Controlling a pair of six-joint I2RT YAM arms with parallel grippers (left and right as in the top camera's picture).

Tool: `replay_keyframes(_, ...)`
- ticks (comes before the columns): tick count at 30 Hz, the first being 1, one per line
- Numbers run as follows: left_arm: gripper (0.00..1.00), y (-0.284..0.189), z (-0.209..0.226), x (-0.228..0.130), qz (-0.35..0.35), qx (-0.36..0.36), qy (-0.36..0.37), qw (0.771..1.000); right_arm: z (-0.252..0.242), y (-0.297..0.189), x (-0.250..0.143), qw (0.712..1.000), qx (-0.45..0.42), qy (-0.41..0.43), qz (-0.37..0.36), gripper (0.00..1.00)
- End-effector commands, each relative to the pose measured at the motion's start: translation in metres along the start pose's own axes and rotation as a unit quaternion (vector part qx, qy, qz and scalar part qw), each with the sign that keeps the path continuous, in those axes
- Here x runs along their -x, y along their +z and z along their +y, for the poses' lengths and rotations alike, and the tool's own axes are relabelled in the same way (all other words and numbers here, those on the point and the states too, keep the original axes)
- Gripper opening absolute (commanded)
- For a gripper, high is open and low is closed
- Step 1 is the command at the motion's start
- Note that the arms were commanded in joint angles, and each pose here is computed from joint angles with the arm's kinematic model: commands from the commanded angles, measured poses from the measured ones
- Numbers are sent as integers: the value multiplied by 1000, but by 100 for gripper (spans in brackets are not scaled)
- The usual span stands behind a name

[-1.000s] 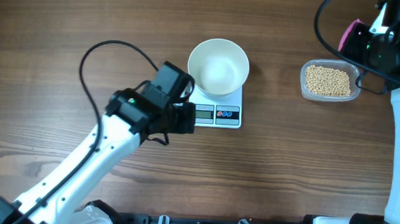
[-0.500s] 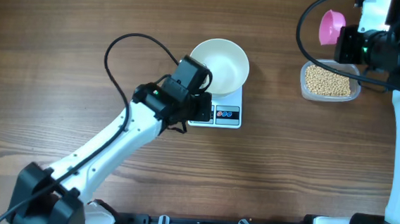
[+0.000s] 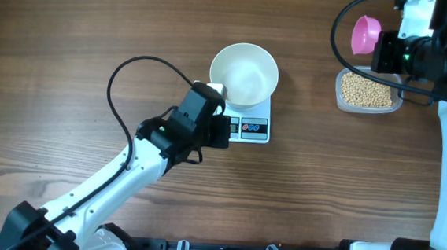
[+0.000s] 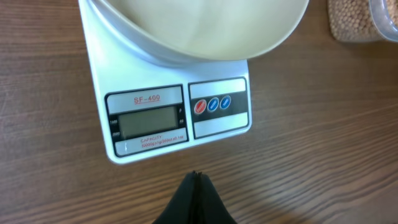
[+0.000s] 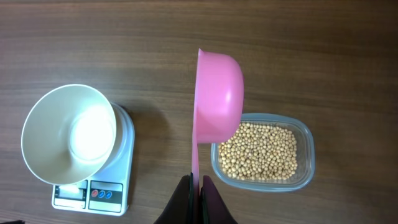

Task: Scoop item into bowl and weigh 150g on scale

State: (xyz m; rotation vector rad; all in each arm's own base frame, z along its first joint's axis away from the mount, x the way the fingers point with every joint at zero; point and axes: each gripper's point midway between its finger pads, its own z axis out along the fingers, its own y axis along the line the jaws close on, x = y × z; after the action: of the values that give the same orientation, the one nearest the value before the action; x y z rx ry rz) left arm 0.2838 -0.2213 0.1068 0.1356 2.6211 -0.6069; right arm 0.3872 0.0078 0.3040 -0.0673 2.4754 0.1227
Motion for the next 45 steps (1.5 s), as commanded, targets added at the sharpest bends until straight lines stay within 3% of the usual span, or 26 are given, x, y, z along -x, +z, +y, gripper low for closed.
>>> replay_keyframes(1, 4, 13, -1, -3, 8, 2, 0, 1000, -1, 0, 0, 1000, 0, -1, -1, 4)
replay_keyframes(5, 4, 38, -10, -19, 33, 0, 20, 999, -6, 0, 3, 1000, -13, -1, -6, 4)
replay_keyframes(8, 4, 48, -30, -13, 11, -25, 39, 999, -6, 0, 3, 1000, -13, -2, -5, 4)
replay_keyframes(16, 4, 82, -25, -10, -1, -18, 54, 998, -6, 0, 4, 1000, -14, -14, -9, 4)
replay_keyframes(20, 4, 85, -10, 3, -34, 26, 53, 998, -6, 0, 5, 1000, -14, -15, -9, 4)
replay_keyframes(27, 4, 100, -5, -15, -6, 38, 58, 998, -6, 0, 5, 1000, -13, -15, -9, 4)
replay_keyframes(45, 4, 108, -5, -7, -26, 38, 59, 997, -6, 0, 6, 1000, -13, -15, -11, 4)
